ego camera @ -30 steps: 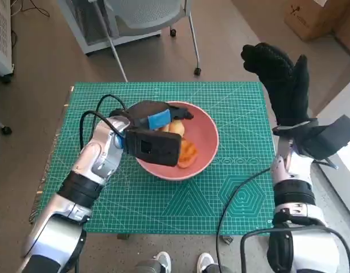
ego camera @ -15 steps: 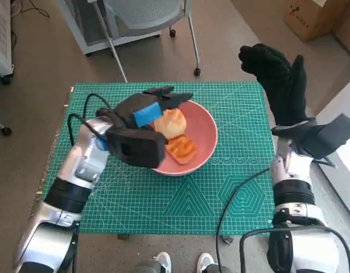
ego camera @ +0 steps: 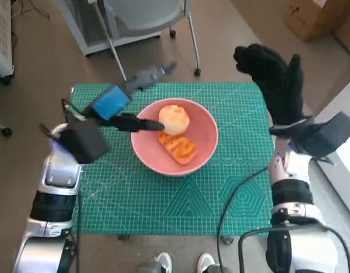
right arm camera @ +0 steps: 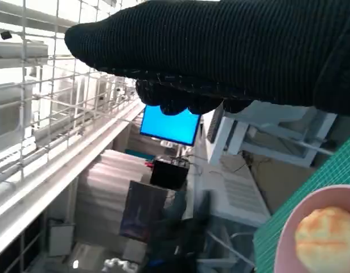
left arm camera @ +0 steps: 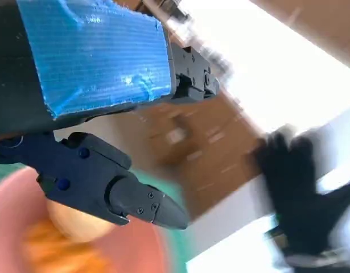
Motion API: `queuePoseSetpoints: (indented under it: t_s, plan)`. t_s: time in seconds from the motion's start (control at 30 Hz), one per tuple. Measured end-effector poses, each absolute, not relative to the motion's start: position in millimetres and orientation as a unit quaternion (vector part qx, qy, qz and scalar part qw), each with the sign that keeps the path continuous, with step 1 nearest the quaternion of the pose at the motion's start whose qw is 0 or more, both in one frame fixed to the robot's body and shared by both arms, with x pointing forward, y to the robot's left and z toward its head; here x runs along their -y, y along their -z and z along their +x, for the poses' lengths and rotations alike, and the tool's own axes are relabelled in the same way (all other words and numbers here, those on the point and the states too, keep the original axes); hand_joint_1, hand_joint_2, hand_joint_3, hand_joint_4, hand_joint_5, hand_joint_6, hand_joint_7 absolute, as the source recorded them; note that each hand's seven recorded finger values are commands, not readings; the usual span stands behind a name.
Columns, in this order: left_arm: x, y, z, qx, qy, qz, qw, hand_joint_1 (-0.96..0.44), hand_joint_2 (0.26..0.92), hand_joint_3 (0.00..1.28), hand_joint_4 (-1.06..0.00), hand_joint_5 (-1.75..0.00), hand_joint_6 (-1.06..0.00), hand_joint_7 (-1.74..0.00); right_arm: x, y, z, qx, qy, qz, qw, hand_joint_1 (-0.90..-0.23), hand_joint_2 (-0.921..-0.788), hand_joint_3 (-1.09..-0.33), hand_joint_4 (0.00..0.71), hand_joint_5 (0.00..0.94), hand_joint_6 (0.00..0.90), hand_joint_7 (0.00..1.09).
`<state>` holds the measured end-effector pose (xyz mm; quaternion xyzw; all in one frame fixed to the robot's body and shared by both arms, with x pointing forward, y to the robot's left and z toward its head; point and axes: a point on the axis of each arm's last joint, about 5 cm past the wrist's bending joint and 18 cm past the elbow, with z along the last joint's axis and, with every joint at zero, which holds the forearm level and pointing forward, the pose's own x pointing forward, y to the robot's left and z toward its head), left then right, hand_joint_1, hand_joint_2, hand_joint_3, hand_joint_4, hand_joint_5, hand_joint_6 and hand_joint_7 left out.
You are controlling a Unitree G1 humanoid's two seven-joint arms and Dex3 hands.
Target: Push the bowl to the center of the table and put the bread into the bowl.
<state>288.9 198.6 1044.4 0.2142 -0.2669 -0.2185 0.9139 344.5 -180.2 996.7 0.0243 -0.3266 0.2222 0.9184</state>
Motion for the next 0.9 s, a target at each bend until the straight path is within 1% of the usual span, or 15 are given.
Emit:
queuePoseSetpoints:
  t_s: [0.13,0.27,0.37,0.57,0.73,0.9]
  plan:
    - [-201.3,-1044.7,280.4,0.286,0.203,0.156,0.923,-0.64,0.921,0.19,-0.15,0.0,-0.23,0.0,177.9,-998.7,344.8,0.332,-0.226,0.024,0.916,-0.666,-0.921,-0.626,0.214,0.004,0.34,0.01]
    - [-205.4,-1045.5,273.6,0.296,0.185,0.128,0.928,-0.63,0.921,0.23,-0.15,0.0,-0.22,0.0,175.4,-1000.3,345.0,0.337,-0.229,0.023,0.913,-0.659,-0.921,-0.626,0.213,0.003,0.341,0.01]
    - [-209.4,-1044.8,268.9,0.3,0.163,0.127,0.931,-0.64,0.921,0.25,-0.16,-0.01,-0.23,-0.01,174.1,-1001.0,344.9,0.341,-0.23,0.021,0.911,-0.657,-0.921,-0.627,0.213,0.002,0.343,0.01]
    - [-217.1,-1038.8,263.4,0.288,0.122,0.158,0.937,-0.65,0.921,0.26,-0.17,-0.01,-0.25,-0.02,172.5,-1002.4,344.9,0.348,-0.235,0.017,0.907,-0.663,-0.921,-0.631,0.214,0.002,0.344,0.01]
    - [-221.2,-1031.4,261.8,0.277,0.114,0.155,0.941,-0.65,0.921,0.27,-0.17,-0.01,-0.25,-0.02,169.9,-1004.8,345.6,0.354,-0.238,0.016,0.904,-0.671,-0.921,-0.633,0.213,0.001,0.343,0.01]
    - [-224.0,-1025.5,261.1,0.268,0.113,0.133,0.947,-0.66,0.921,0.29,-0.17,-0.01,-0.24,-0.01,167.7,-1006.3,346.1,0.356,-0.242,0.014,0.903,-0.675,-0.921,-0.632,0.215,0.002,0.345,0.01]
